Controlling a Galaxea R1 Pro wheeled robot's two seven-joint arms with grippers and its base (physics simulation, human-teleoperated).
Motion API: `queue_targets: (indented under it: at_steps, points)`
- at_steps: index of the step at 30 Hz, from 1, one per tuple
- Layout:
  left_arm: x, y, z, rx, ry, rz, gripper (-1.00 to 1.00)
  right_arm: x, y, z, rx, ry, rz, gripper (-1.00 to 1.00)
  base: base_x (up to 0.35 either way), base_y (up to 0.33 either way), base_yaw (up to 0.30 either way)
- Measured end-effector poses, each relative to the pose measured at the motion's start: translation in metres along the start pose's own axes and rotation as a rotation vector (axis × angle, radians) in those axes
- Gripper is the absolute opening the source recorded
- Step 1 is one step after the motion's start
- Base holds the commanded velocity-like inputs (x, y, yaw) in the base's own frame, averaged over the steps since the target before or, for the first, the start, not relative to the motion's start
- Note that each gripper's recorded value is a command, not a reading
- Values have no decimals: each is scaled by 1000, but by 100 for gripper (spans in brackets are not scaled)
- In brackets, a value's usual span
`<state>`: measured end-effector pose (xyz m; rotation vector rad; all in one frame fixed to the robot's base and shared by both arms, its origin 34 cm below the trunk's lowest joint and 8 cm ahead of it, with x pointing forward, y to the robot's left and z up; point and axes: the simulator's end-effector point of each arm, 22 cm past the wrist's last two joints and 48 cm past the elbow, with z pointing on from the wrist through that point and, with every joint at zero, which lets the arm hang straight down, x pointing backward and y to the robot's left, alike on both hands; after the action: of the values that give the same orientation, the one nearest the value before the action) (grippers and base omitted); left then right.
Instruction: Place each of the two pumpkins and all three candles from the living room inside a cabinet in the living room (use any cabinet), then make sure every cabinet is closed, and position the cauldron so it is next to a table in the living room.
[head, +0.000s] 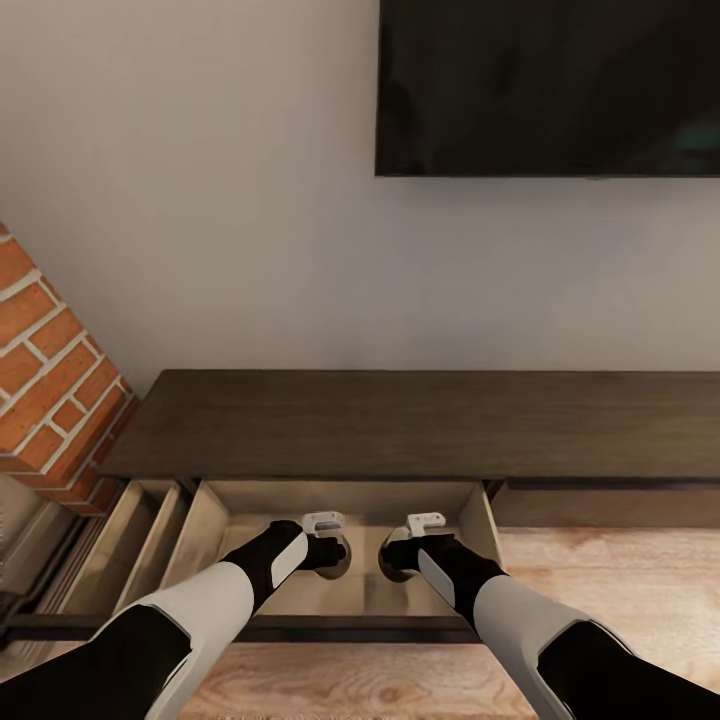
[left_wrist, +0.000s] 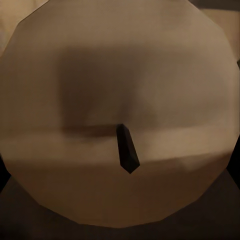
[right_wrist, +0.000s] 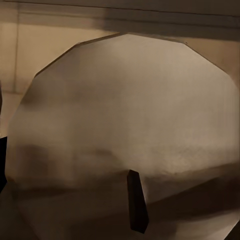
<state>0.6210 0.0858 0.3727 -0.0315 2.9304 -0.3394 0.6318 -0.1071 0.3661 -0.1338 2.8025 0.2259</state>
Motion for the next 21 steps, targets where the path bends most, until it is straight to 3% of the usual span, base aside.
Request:
queue_targets:
  at_steps: [5,11,21]
  points:
    - [3,1,3,0,7,-1,-100,4,0,3,-1,8,2,-100,0,0,65]
    - [6,2,6,-1,15,-3,-100,8,-1,6,-1,16,4,-100,0,0,-129]
    - [10,4,15,-1,17,-4,-100,12,-2,14,-1,17,4,-100,0,0,-14]
